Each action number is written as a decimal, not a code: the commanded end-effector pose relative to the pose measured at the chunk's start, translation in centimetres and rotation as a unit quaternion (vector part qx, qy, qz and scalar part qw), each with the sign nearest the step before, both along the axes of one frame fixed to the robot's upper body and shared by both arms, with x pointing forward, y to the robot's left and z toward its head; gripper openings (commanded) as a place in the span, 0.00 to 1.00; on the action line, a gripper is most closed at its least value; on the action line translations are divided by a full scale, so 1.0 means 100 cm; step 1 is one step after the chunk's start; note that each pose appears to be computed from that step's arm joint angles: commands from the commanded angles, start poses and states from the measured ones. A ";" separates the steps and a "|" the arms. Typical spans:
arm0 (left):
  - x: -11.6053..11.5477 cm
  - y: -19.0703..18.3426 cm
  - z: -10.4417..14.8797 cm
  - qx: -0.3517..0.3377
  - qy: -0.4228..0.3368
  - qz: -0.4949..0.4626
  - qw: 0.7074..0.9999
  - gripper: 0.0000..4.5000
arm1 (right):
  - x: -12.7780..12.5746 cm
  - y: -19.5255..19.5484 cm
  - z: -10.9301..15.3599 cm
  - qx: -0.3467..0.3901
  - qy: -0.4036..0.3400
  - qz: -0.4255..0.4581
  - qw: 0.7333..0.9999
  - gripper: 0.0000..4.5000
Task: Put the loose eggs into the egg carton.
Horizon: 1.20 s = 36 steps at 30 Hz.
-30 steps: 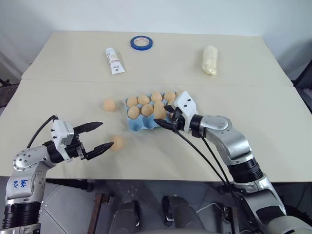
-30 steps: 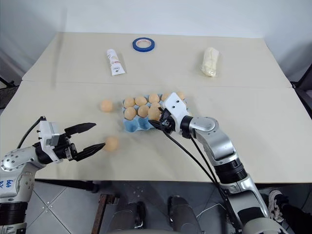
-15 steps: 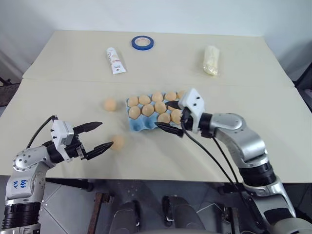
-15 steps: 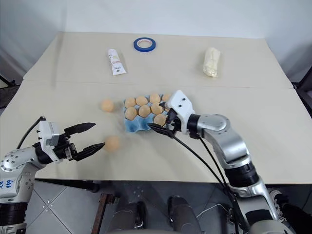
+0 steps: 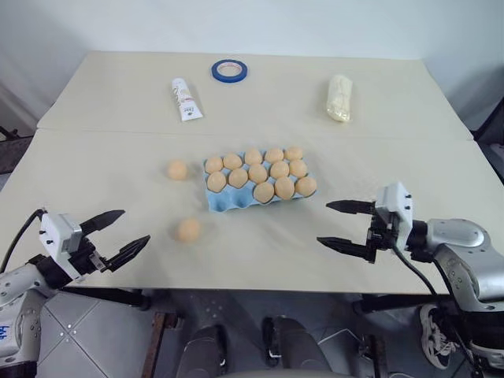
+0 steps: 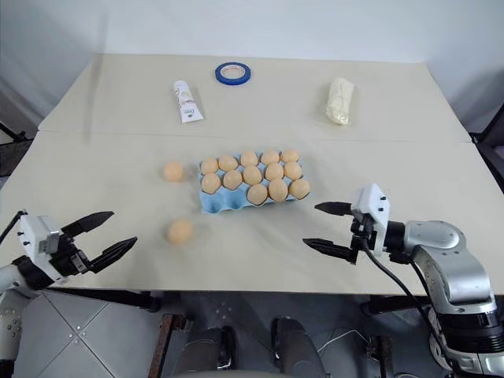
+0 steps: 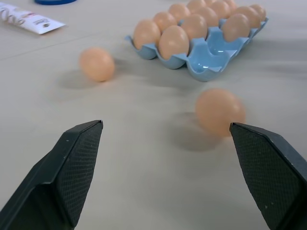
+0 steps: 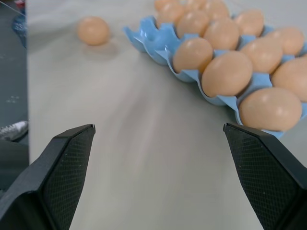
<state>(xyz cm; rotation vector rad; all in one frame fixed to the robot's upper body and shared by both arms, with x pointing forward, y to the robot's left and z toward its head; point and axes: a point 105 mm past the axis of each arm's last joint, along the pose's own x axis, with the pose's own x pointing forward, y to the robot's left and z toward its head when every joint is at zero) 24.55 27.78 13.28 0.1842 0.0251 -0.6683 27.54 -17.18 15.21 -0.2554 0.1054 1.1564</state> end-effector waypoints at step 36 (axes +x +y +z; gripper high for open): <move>0.058 -0.091 -0.036 0.029 -0.001 0.001 1.000 0.91 | -0.001 0.005 0.009 0.004 -0.018 0.001 1.000 1.00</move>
